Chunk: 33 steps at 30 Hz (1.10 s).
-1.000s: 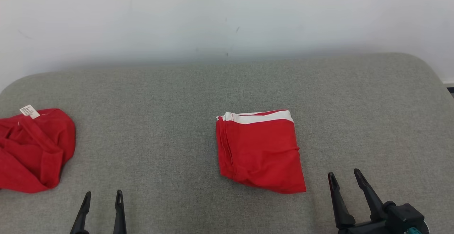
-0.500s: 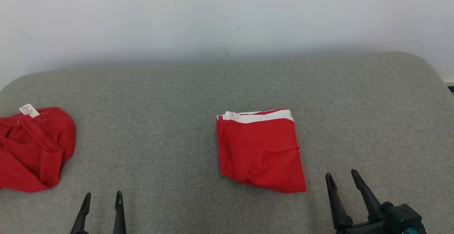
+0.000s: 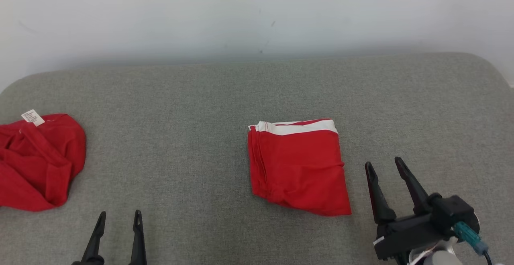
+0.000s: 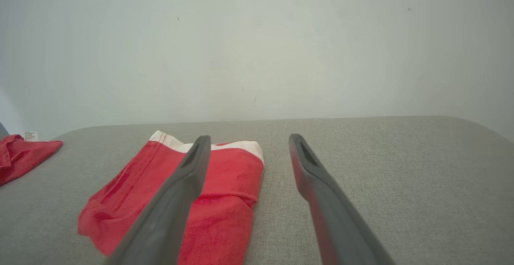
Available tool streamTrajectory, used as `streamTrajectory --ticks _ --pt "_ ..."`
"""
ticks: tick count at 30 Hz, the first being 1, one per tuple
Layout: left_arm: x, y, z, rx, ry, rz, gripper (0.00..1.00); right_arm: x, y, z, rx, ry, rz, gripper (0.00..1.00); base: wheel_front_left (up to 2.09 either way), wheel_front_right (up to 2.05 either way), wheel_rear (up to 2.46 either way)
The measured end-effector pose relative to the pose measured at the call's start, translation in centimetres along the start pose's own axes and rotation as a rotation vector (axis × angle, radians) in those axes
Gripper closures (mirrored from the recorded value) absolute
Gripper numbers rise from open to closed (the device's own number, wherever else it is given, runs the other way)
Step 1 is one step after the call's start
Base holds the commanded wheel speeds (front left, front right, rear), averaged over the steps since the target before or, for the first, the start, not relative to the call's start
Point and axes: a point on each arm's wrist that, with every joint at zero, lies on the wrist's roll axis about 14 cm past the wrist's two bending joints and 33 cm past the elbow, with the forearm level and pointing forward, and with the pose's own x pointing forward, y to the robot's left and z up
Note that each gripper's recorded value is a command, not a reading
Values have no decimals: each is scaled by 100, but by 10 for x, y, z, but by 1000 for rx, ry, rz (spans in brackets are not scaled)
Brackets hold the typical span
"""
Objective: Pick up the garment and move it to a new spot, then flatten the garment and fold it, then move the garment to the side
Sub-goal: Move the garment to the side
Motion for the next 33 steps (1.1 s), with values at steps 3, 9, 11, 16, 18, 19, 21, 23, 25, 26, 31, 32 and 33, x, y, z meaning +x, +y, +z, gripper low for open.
streamTrajectory --ticks 3,9,11,16,18,19,21,23,25,26,31,32,33 --pt "4 -1 0 -2 -2 -4 0 20 -1 0 -28 8 25 0 0 0 0" --pt "8 -4 -1 -6 3 -11 0 59 2 -18 -77 102 66 0 0 0 0" --pt "8 -3 -1 -6 3 -10 0 63 2 -23 -77 122 68 0 0 0 0" --pt "11 0 -4 -6 12 0 0 78 0 -61 -73 264 67 0 0 0 0" --pt "11 2 -6 -6 18 6 0 78 2 -75 -58 309 66 0 0 0 0" --pt "11 3 -7 -6 22 8 0 77 3 -83 -43 336 64 0 0 0 0" --pt "11 3 -8 -7 26 10 0 75 4 -91 -36 362 63 0 0 0 0" --pt "12 5 -11 -6 33 16 0 71 5 -105 -19 407 59 0 0 0 0" --pt "13 6 -11 -6 34 18 0 68 10 -116 -4 446 63 0 0 0 0" --pt "13 6 -12 -6 36 19 0 68 14 -119 8 454 66 0 0 0 0" --pt "15 5 -12 -7 36 15 0 67 30 -128 48 492 93 100 0 0 0" --pt "16 5 -12 -7 36 14 0 67 30 -127 48 493 94 100 0 0 0" --pt "17 5 -12 -7 37 14 0 69 30 -127 48 494 97 100 0 0 0"
